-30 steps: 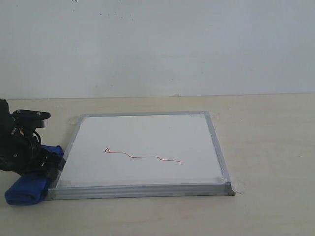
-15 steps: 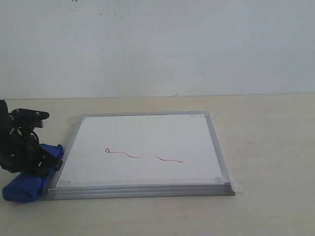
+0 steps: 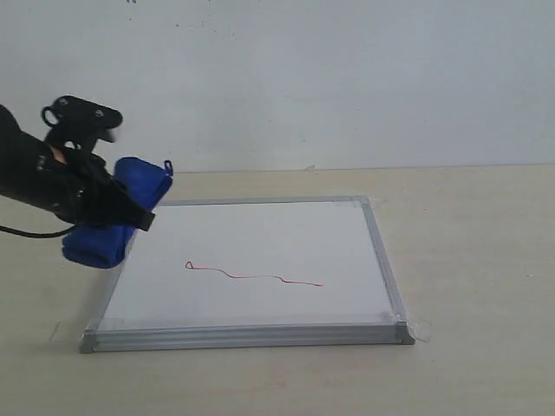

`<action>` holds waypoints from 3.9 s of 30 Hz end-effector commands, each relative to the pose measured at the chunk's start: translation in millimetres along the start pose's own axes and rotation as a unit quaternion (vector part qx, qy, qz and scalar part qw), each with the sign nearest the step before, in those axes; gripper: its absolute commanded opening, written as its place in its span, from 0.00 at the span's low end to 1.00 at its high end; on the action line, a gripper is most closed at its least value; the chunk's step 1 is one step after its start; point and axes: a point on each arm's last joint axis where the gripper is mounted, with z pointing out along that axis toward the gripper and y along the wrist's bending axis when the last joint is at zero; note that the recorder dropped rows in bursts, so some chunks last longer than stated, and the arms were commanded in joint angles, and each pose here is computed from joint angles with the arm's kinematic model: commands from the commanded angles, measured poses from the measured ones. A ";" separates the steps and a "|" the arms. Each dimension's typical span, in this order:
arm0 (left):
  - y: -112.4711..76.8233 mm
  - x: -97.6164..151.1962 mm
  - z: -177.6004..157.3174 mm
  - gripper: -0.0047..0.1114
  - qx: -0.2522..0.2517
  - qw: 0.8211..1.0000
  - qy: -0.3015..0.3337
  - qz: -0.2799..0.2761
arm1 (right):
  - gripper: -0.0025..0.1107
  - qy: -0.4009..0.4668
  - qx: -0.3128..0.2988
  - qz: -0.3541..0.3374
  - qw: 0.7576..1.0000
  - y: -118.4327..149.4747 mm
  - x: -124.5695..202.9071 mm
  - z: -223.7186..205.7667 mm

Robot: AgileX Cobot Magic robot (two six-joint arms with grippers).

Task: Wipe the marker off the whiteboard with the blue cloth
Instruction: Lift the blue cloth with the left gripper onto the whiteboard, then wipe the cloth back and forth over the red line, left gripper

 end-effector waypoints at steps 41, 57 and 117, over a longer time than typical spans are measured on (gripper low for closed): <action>26.7 18.5 128.2 0.07 0.026 0.979 0.198 0.028 | 0.02 -0.005 0.002 0.002 1.000 -0.3 -0.8 -0.3; -160.1 4.6 112.7 0.07 0.138 0.940 0.184 0.251 | 0.02 -0.005 0.002 0.002 1.000 -0.3 -0.8 -0.3; -46.0 -4.2 120.8 0.07 0.027 0.969 0.244 0.000 | 0.02 -0.005 0.002 0.002 1.000 -0.3 -0.8 -0.3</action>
